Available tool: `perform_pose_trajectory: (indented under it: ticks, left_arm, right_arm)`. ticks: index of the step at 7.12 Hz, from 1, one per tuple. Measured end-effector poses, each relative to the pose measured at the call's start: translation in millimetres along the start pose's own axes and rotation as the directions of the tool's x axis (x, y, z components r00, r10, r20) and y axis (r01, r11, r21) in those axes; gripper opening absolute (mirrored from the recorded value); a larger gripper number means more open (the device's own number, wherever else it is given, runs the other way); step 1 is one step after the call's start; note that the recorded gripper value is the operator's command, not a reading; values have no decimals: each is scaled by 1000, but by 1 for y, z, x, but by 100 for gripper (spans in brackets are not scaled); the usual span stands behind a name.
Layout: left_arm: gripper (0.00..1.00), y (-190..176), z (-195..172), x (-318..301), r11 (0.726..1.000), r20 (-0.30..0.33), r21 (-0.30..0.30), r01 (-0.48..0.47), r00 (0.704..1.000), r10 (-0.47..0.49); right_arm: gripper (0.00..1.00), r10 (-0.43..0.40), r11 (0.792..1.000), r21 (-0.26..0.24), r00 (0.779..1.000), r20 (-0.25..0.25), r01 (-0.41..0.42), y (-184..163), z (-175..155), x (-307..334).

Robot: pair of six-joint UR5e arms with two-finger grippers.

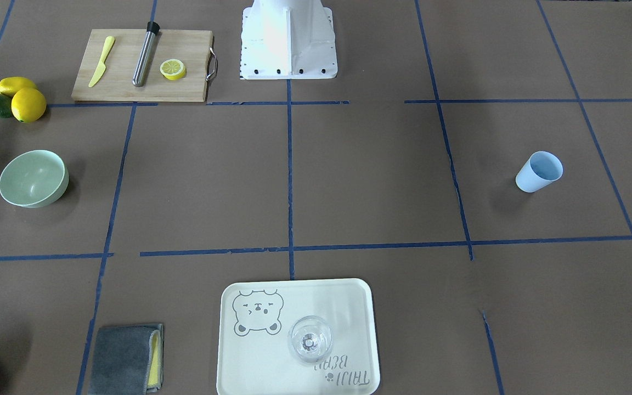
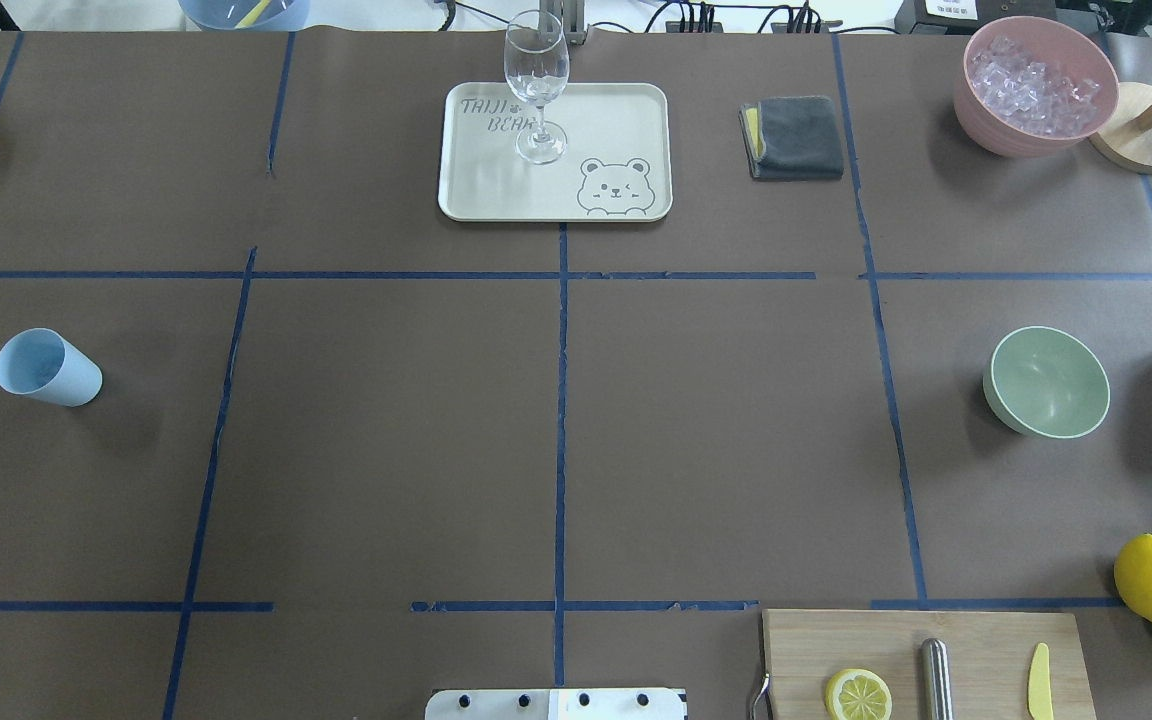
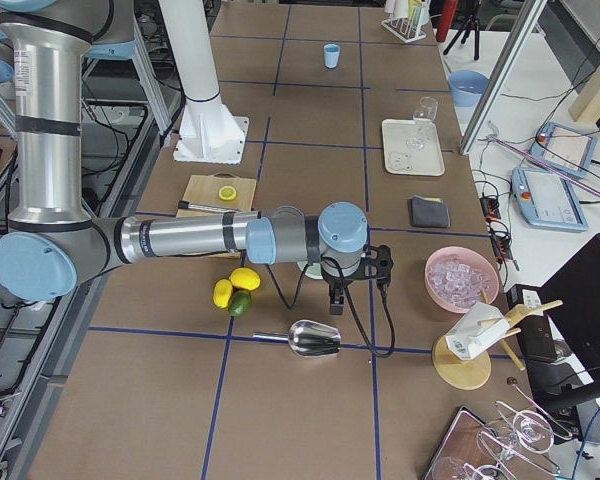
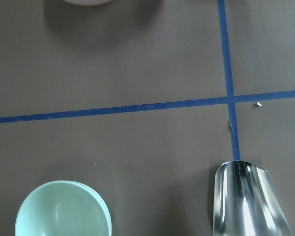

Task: Pour ice into bowl

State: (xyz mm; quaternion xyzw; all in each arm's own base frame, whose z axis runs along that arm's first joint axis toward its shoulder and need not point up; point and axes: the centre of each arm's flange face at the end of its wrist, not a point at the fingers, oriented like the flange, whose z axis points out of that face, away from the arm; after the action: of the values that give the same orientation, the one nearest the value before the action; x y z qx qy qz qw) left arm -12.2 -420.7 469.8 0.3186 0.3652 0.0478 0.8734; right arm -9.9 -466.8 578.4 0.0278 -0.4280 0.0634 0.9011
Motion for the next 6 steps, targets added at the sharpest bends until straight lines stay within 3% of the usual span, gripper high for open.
perform_pose_trajectory:
  ticks: [2, 4, 6]
  left_arm:
    - [100, 1, 10, 24, 999, 32, 20, 29, 999, -30]
    - [100, 0, 15, 51, 997, 41, 36, 66, 997, -67]
    - [100, 0, 16, 60, 996, 54, 48, 74, 996, -76]
  right_arm:
    - [100, 24, 999, 46, 1000, 5, -24, 25, 49, -29]
    - [100, 32, 996, 81, 999, 40, -36, 45, 100, -37]
    - [100, 25, 996, 79, 998, 55, -29, 61, 133, -47]
